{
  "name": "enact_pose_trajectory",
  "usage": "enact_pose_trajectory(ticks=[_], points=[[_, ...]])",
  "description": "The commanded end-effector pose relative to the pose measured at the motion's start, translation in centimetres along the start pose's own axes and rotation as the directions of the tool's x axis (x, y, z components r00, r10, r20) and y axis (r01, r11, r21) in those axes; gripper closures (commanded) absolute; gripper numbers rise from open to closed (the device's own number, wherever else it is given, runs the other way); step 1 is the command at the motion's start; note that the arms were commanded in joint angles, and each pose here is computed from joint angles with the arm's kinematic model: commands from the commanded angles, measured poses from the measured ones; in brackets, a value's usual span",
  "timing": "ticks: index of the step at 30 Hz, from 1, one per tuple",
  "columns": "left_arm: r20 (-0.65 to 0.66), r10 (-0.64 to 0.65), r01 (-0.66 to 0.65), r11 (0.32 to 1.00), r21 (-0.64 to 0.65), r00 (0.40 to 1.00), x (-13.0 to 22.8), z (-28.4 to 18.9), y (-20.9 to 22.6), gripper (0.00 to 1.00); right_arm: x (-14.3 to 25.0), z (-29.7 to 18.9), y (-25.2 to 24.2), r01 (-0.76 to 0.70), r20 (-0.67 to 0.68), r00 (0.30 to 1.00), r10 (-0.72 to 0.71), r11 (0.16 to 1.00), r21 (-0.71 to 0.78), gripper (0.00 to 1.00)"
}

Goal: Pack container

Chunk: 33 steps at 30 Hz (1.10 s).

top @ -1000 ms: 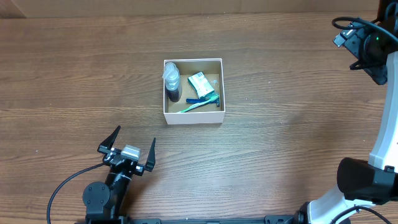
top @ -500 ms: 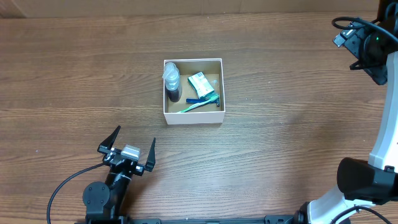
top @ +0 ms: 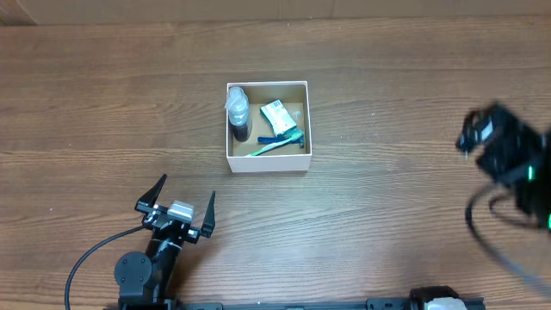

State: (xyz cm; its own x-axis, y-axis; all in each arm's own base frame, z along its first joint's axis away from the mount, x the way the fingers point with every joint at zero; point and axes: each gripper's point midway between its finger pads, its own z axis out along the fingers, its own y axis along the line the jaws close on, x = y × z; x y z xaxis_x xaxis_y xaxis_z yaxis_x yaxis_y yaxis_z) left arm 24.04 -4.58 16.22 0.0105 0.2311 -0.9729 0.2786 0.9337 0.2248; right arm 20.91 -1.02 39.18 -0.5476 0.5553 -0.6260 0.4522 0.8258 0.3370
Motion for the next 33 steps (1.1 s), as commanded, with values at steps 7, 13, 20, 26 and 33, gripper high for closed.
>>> enact_pose_trajectory(ticks=[7,13,20,26,33], points=[[0.003,0.020,-0.020,0.999,-0.025,1.000,0.0,-0.1,0.5,0.00,6.4,6.4,-0.8,0.083,0.201,0.979,-0.028,0.958,-0.273,0.00],[0.003,0.020,-0.020,0.999,-0.025,1.000,0.0,-0.1,0.5,0.00,8.8,9.9,1.5,0.224,0.385,0.923,-0.013,0.832,-0.507,0.00],[0.003,0.020,-0.020,0.999,-0.025,1.000,0.0,-0.1,0.5,0.00,9.9,12.4,0.1,0.263,0.540,0.837,0.086,0.803,-0.536,0.00],[0.003,0.020,-0.020,0.999,-0.024,1.000,0.0,-0.1,0.5,0.00,9.7,14.1,-2.5,0.216,0.621,0.768,0.155,0.851,-0.479,0.00],[0.003,0.020,-0.020,0.999,-0.024,1.000,0.0,-0.1,0.5,0.00,11.6,16.5,-3.5,0.203,0.599,0.789,0.135,0.864,-0.461,0.00]])
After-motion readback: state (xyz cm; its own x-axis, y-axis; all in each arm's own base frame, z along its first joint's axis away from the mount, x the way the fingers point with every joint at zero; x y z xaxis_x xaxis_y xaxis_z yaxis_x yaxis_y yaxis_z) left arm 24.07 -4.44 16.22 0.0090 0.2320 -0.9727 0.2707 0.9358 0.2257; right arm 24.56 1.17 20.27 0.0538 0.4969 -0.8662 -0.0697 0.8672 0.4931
